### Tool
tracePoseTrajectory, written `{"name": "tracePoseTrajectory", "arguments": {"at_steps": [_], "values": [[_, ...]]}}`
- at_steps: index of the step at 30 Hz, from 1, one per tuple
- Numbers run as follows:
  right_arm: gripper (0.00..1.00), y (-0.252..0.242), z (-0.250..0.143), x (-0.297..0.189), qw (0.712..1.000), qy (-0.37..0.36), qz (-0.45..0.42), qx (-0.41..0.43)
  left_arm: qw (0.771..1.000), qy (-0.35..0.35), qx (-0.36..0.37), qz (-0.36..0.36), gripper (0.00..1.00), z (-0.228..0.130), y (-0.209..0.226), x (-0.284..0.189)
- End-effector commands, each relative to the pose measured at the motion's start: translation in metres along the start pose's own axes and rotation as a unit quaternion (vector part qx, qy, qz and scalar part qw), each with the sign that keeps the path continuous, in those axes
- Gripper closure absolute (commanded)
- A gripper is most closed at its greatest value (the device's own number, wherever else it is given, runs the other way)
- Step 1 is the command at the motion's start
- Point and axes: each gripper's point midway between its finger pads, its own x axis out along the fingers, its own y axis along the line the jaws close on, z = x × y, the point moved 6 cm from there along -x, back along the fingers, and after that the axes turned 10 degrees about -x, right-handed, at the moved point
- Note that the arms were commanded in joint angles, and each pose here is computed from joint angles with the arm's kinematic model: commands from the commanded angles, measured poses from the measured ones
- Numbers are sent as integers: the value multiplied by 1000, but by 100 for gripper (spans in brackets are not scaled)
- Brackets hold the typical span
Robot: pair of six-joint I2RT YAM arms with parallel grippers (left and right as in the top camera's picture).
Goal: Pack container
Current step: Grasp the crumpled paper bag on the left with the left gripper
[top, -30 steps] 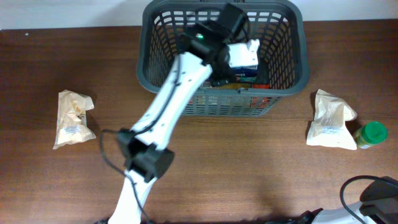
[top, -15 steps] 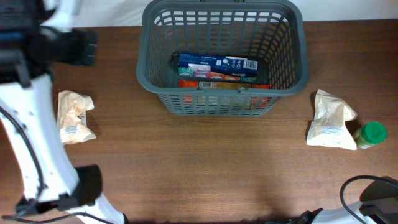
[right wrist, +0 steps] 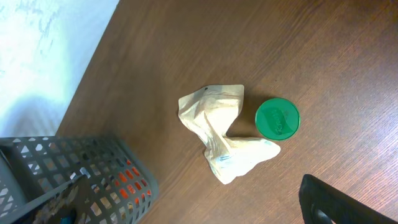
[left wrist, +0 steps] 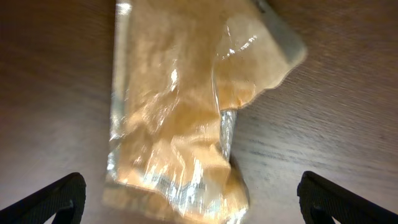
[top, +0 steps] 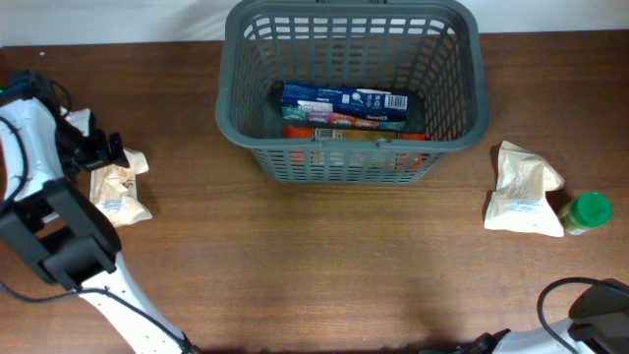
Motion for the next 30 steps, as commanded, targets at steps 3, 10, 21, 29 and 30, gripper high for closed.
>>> {"name": "tracePoseTrajectory", "arguments": {"at_steps": [3,10,21,29,30], "values": [[1,-3,1,1,1000,0,-4,1,999,45,-5,-7,1,3,-2,44],[1,-3,1,1,1000,0,-4,1,997,79,-6,-7,24,0,-1,73],[1,-3,1,1,1000,0,-4,1,994,56,-2,-89,98,10,-28,13],[1,-3,1,1,1000,0,-4,1,977,-169,86,-92,98,17,-86,-149],[1,-3,1,1,1000,0,-4,1,970,-201,98,-91,98,13,-95,-168]]}}
